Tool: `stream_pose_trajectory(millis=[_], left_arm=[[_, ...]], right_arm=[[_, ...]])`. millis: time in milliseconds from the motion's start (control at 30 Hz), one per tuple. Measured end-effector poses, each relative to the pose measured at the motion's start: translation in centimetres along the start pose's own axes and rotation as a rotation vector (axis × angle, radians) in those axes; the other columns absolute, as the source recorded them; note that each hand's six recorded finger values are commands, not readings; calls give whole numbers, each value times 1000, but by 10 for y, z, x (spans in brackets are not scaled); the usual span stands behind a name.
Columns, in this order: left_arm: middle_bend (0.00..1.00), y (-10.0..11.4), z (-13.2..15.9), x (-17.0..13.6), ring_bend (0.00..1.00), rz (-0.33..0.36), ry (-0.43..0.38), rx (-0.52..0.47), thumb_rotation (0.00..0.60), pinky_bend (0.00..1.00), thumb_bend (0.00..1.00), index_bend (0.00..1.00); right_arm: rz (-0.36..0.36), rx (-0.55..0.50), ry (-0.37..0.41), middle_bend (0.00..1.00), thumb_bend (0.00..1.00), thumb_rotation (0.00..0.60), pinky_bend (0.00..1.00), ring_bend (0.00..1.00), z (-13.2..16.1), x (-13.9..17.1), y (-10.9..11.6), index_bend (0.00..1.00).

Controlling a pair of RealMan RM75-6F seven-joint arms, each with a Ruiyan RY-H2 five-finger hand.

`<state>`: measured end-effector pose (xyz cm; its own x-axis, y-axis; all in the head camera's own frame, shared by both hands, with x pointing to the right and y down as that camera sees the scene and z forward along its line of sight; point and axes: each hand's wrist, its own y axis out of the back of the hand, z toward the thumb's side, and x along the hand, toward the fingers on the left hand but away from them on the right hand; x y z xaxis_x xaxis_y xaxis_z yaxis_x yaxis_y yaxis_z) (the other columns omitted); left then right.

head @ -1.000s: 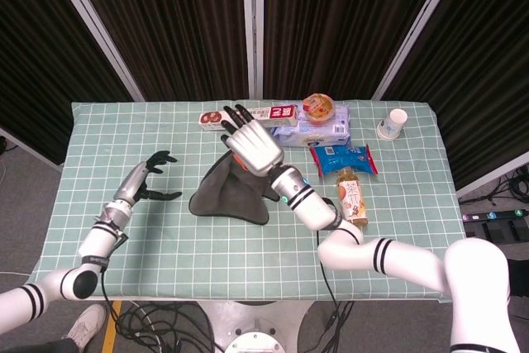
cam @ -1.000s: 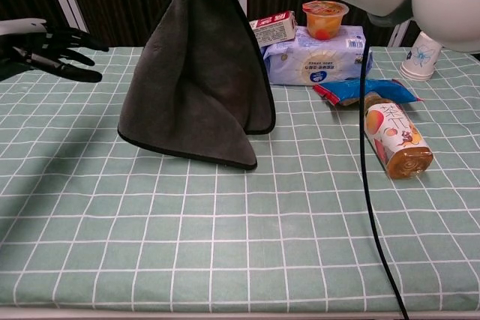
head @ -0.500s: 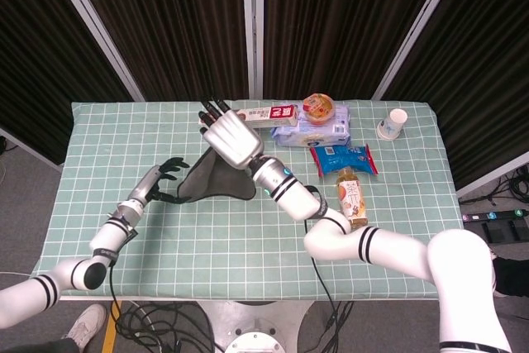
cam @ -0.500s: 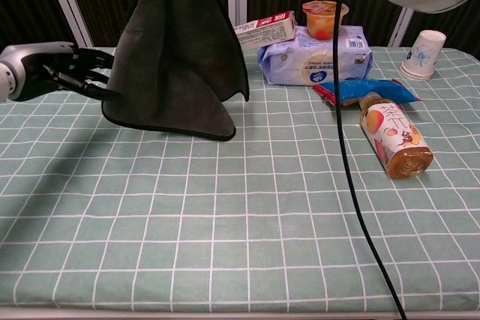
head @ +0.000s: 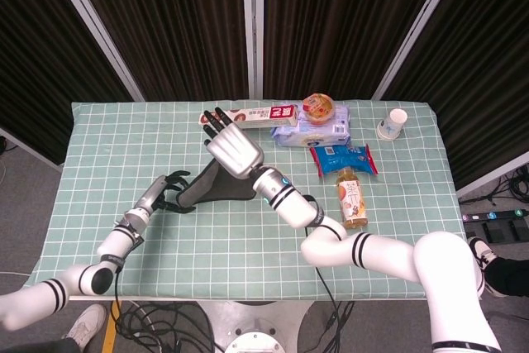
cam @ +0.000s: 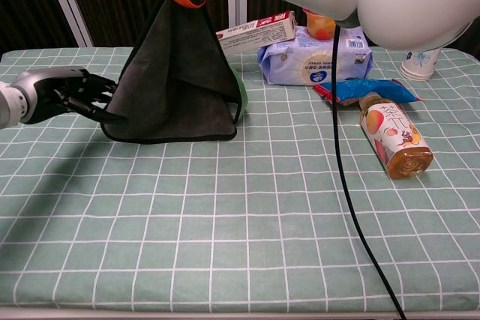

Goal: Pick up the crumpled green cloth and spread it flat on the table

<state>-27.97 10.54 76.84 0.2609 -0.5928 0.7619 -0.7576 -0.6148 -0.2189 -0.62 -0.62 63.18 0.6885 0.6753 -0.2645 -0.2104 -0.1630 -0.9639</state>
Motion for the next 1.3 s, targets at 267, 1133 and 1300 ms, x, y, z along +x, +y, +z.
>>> stream_pose_trajectory(millis=[267, 1133, 1300], left_arm=[[271, -6, -2, 8, 195, 48, 5, 61, 600, 257, 217, 641], [419, 24, 31, -17, 225, 183, -137, 140, 600, 258, 458, 820], [419, 54, 58, -22, 225, 242, -195, 188, 600, 258, 451, 820]], right_arm=[[10, 0, 1, 239, 560, 600, 114, 65, -1, 4, -2, 653], [37, -336, -90, 239, 557, 600, 114, 64, -44, 51, -7, 650], [34, -405, -121, 240, 557, 600, 114, 64, -61, 55, -6, 649]])
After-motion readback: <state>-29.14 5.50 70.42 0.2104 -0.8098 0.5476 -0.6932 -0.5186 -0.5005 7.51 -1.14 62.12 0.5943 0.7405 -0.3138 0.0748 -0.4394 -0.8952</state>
